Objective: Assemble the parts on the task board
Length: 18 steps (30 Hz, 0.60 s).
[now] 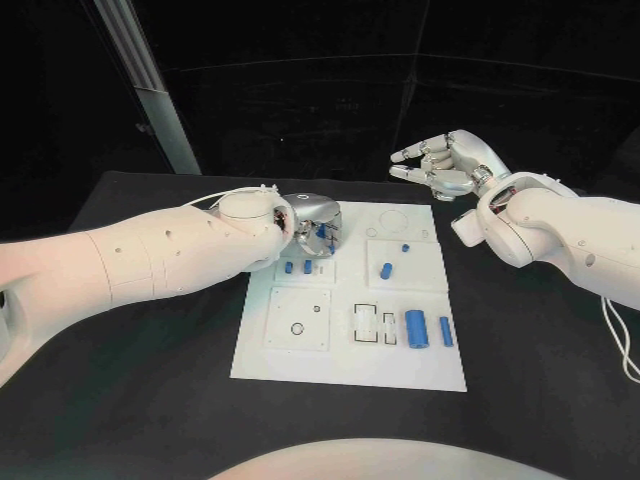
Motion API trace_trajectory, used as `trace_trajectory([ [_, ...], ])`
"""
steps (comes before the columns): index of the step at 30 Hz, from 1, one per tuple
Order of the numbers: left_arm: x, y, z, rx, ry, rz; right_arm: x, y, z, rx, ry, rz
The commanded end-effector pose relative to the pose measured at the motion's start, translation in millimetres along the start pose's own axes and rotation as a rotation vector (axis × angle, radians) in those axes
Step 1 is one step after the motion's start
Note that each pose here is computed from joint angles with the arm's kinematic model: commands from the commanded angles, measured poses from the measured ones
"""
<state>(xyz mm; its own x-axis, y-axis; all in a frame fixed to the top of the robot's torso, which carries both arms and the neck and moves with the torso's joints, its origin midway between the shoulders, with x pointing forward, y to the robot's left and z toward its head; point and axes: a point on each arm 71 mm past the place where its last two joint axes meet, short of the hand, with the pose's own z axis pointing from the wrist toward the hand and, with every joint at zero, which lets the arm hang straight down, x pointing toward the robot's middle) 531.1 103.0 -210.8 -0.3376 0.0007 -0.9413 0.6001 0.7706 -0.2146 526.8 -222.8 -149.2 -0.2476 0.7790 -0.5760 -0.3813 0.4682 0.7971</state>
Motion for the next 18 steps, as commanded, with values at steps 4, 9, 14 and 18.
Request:
trace_trajectory([
  [4, -9.2, -1.8, -4.4, 0.017, -0.079, -0.004, 0.0, 2, 0.8, -0.012, 0.003, 0.005],
  [9, -18.7, -0.1, -11.3, 0.019, -0.118, -0.025, -0.2, 1, 1.0, -0.012, 0.003, 0.004],
  [14, -22.8, 10.7, -23.1, -0.003, -0.132, -0.055, -1.0, 1, 0.8, -0.010, 0.002, 0.003],
  [18, -23.1, 20.4, -33.4, -0.022, -0.128, -0.067, -1.9, 0, 0.3, -0.008, 0.001, 0.002],
])
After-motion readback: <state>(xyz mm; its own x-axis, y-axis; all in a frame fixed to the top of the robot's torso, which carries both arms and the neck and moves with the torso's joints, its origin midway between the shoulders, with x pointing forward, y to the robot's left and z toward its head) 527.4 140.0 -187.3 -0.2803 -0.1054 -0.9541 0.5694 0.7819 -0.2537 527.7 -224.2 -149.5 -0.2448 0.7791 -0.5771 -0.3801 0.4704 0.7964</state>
